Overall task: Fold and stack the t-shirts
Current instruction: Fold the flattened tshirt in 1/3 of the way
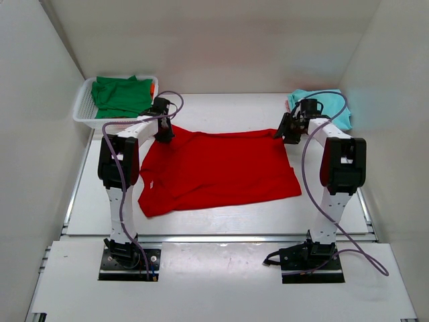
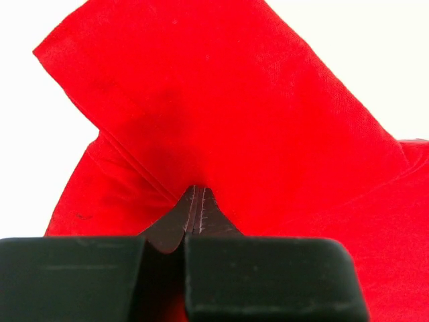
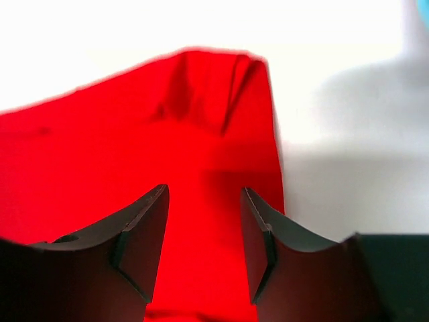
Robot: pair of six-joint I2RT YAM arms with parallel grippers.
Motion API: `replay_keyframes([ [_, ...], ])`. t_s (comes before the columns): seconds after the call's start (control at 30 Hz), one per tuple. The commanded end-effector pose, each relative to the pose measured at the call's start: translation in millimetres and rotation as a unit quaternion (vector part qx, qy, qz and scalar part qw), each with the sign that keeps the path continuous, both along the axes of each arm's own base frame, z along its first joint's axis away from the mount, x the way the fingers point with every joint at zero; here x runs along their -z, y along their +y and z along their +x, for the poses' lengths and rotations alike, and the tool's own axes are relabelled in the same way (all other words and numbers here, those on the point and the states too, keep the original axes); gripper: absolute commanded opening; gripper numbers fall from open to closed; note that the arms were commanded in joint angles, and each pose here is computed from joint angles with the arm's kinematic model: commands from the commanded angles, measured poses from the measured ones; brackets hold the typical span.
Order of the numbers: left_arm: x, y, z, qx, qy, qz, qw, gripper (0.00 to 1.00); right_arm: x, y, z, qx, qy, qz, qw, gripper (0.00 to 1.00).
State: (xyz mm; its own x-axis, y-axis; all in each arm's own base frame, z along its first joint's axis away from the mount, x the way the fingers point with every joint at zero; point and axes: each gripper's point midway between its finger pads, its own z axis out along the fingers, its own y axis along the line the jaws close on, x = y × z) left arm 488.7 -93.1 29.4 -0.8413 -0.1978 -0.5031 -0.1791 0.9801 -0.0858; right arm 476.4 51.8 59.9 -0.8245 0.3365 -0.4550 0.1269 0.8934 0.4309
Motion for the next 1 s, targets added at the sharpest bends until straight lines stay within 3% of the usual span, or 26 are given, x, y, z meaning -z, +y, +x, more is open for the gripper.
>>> replay_keyframes([
  [0.0,-34,-7,10,0.010,-0.042,-0.017,0.999,0.00,1,-1,26,0.026,-0.013,0.016,0.999,0.44],
  [0.23,-68,-12,20,0.016,-0.079,-0.035,0.996,0.00,12,13,41,0.027,-0.018,0.064,0.997,0.42],
  [0.5,-69,-12,19,0.018,-0.078,-0.040,0.996,0.00,13,17,46,0.031,-0.023,0.063,0.997,0.36],
  [0.97,-65,-12,12,0.020,-0.070,-0.047,0.996,0.00,15,9,65,0.036,-0.028,0.057,0.997,0.38],
])
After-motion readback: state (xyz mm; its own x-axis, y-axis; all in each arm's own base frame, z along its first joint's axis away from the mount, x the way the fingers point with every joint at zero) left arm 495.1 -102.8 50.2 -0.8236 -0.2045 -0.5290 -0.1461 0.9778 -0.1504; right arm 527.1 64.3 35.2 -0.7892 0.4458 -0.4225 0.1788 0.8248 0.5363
